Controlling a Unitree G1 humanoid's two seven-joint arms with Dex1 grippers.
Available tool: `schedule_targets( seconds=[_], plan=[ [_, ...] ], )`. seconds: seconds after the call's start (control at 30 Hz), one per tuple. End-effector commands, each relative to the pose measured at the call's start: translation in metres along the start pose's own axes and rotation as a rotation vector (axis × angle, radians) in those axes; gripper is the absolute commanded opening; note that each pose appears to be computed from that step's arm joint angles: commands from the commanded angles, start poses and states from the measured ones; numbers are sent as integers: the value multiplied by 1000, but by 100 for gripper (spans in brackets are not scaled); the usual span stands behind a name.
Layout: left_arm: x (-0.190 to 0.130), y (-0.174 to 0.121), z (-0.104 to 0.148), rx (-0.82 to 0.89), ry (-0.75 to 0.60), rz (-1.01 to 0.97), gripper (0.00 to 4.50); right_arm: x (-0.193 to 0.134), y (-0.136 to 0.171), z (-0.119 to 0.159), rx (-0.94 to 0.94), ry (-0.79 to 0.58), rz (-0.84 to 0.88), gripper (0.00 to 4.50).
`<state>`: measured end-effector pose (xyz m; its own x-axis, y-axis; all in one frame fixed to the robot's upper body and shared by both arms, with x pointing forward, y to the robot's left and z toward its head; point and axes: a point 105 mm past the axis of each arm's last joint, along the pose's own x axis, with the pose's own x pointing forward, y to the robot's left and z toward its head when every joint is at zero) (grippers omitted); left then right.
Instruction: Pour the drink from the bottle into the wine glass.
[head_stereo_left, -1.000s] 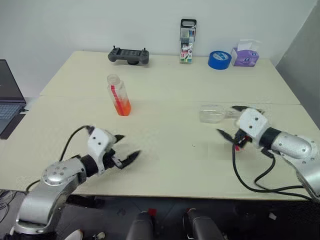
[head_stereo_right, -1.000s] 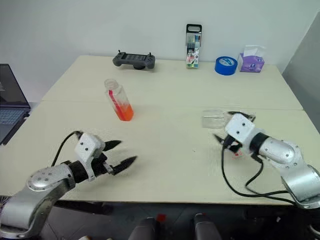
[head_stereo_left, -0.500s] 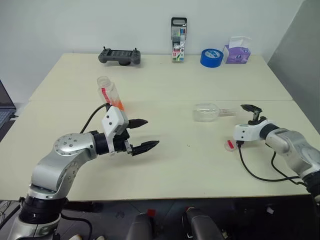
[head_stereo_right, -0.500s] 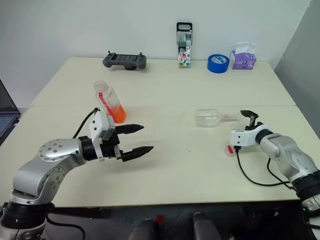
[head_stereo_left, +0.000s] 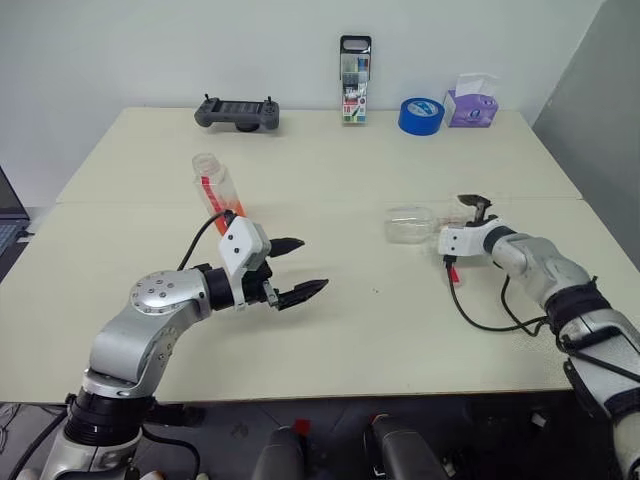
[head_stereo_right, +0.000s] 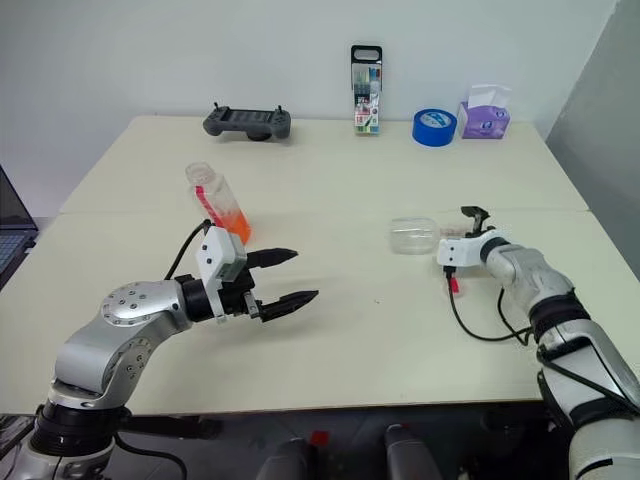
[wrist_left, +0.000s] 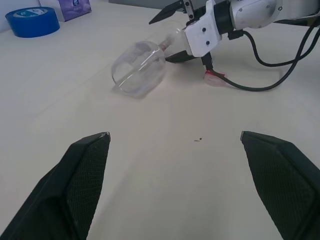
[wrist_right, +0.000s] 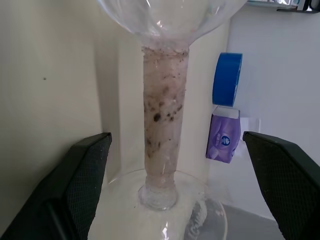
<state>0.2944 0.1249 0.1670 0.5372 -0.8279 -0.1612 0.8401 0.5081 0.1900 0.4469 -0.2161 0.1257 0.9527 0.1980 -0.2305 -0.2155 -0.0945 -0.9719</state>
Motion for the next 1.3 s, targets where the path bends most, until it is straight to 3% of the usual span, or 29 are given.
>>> schedule_targets(
  seconds=[0.03,0.17,0.4,0.5,0.57,0.77,0.87,1.0,1.13,1.3],
  plan=[
    [-1,1,8,36,-35,15,448,3,-3,-3,-16,11,0,450],
    [-3,1,6,33,-34,22,450,2,0,0,-6,-21,26,358],
    [-6,-1,5,25,-29,35,450,0,0,5,-19,-61,25,99],
    [-7,-3,4,21,-22,38,450,-1,-5,7,-18,-80,23,14],
    [-10,-2,3,22,-12,55,450,-1,-16,13,61,-102,15,15],
    [-31,7,1,63,1,182,450,-12,-117,76,284,-328,-175,15],
    [-48,2,0,10,-71,277,450,-14,-147,116,633,-488,-197,15],
    [-68,-2,-13,-59,-58,406,450,4,-138,151,1223,-600,-67,15],
    [-78,0,-18,-84,-51,509,450,25,-107,170,1553,-568,10,15],
    [-75,-7,-11,-88,-67,544,450,41,-53,179,1485,-420,1,15]
  ],
)
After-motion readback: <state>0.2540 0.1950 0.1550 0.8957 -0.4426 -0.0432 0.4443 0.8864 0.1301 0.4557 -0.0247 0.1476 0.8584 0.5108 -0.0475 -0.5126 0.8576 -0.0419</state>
